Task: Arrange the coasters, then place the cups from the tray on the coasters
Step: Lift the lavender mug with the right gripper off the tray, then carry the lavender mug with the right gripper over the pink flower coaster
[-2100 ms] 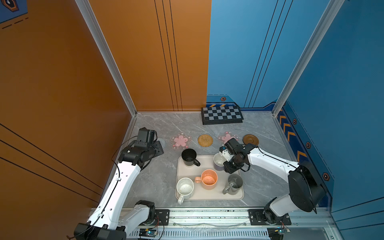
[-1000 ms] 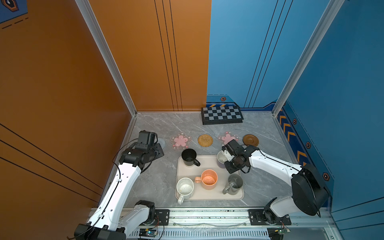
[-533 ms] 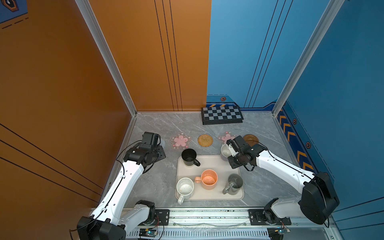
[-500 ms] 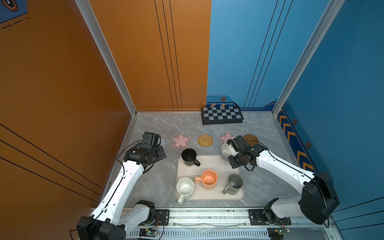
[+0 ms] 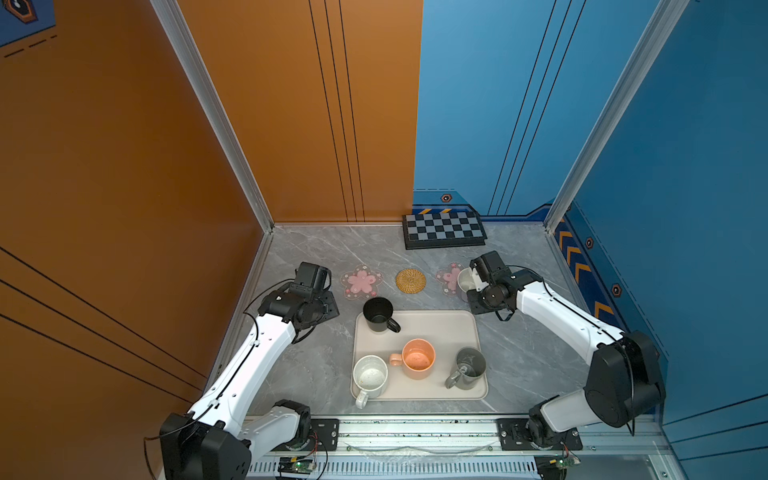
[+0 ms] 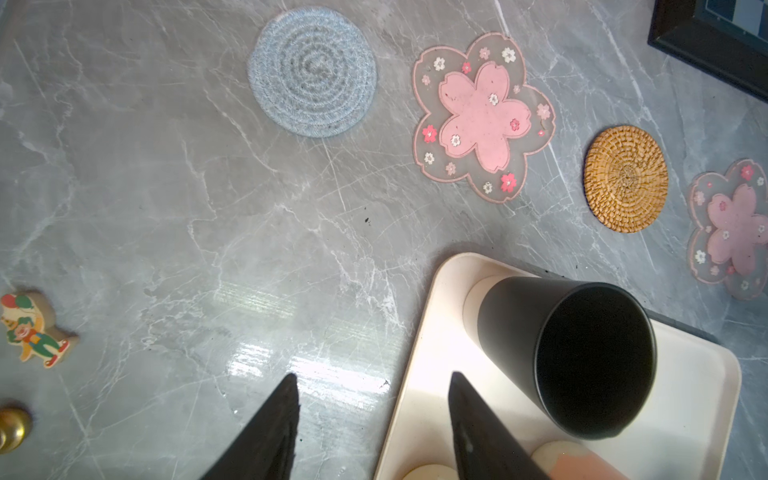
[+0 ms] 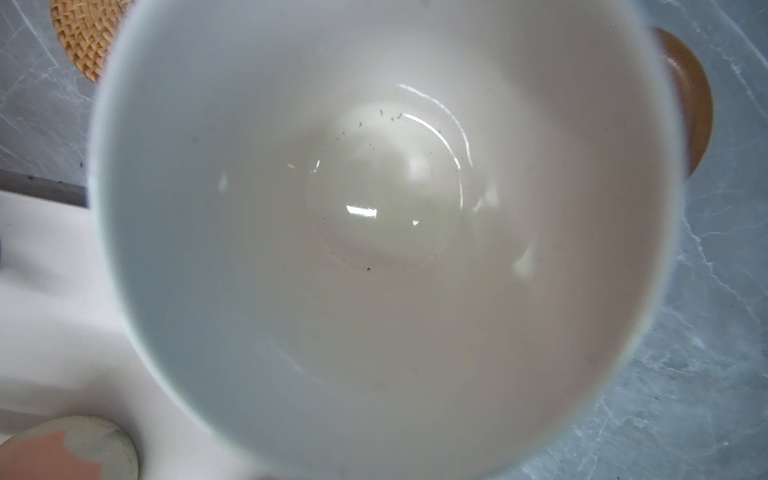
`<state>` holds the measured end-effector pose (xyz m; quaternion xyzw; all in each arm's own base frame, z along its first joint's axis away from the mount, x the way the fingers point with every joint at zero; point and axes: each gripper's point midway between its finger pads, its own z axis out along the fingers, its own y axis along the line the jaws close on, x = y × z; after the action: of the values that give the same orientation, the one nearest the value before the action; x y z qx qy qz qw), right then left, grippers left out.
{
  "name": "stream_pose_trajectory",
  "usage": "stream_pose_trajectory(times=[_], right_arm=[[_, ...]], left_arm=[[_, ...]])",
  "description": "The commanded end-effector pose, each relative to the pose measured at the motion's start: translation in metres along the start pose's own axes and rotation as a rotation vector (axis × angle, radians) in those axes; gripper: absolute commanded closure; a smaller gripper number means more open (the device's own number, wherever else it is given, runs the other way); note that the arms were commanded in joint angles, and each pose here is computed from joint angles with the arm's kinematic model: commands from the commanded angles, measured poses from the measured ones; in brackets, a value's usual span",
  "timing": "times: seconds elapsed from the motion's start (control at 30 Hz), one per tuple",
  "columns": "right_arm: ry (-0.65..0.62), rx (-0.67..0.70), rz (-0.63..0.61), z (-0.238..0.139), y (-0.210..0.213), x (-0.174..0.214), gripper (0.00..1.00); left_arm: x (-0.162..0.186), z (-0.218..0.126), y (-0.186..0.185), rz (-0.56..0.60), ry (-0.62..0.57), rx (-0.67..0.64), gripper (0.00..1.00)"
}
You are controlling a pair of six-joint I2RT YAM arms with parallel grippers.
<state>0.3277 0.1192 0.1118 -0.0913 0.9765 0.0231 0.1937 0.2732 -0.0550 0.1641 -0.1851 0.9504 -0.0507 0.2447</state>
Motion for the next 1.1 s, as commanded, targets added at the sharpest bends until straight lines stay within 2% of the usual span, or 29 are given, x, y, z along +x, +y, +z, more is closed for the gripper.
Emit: stream_pose_trajectory(times=[0.0,0.63,1.07], right_arm=[[-0.081,0.009,0.015,-0.008,-0.004,-0.031,1.00],[-0.105,0.034,0.120,0.012,-0.032,-0.075,1.00],[-0.086,-0.007,0.133,0.033,-0.015,-0.092,1.00]], left_arm=[[-0.012,-0.008,-0.014,0.010,-0.035,0.021,0.41],[-0.018,0.005,-0.023,0.065,-0.026,-0.030,0.40],[-0.024,0.010,-0.027,0.075,-0.022,-0.047,0.40]])
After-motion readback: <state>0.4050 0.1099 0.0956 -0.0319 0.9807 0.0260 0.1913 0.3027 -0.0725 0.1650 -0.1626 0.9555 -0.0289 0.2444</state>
